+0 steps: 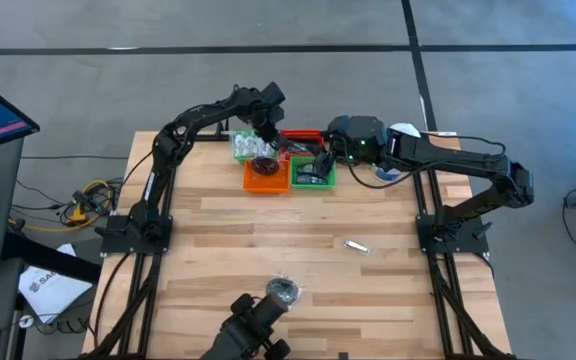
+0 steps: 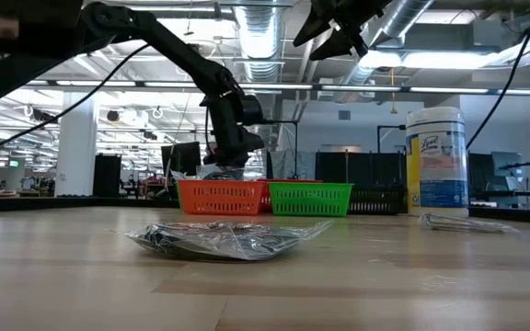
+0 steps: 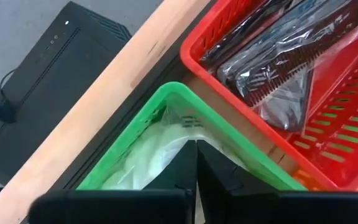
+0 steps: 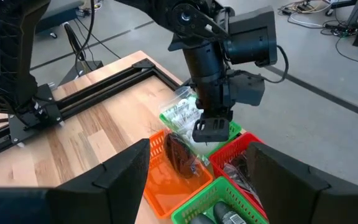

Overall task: Pick & Place Travel size toiletries
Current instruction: Put the nail cutter into the black bin

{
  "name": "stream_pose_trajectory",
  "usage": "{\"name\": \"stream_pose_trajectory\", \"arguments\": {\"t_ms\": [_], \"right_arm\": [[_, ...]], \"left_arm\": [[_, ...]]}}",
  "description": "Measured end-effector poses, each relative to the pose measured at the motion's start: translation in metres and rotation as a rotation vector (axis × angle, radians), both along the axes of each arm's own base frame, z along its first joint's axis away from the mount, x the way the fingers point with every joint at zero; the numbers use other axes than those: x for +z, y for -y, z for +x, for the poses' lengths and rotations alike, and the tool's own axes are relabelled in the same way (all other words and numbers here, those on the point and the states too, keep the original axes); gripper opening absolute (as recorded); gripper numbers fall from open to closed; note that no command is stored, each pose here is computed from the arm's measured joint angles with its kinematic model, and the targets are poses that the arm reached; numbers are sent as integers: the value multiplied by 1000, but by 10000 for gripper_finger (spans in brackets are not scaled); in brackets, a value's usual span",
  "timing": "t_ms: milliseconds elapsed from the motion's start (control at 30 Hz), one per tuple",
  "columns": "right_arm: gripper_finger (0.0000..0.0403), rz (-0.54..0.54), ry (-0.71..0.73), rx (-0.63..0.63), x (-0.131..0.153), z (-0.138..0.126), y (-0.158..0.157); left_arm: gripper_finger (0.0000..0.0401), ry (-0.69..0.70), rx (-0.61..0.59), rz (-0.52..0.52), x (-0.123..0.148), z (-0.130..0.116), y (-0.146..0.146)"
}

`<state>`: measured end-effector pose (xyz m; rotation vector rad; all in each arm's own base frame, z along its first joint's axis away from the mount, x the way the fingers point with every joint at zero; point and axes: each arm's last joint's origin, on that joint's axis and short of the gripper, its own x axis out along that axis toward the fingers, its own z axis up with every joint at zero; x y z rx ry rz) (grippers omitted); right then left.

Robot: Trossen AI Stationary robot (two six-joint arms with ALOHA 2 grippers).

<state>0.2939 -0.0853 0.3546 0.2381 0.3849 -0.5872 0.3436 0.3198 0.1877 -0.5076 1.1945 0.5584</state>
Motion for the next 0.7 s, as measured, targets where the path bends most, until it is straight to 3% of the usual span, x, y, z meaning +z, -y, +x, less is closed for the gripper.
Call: {"name": "stream_pose_trajectory", "arguments": {"t_ms": [100,333,533,700], "right_arm": [[258,0,0,0,0,0,0],[258,-17,-11,5,0,0,1],[258,-6,-46,15,-3,-1,-2],[258,75,-168,81,-15,-5,-14]], "left_arm": [[0,10,-18,42,14,-2,2],[1,139,-8,213,79,-16,4],[1,278,-9,215,121,-28,17],[1,337,-18,234,144,-28,35]]}}
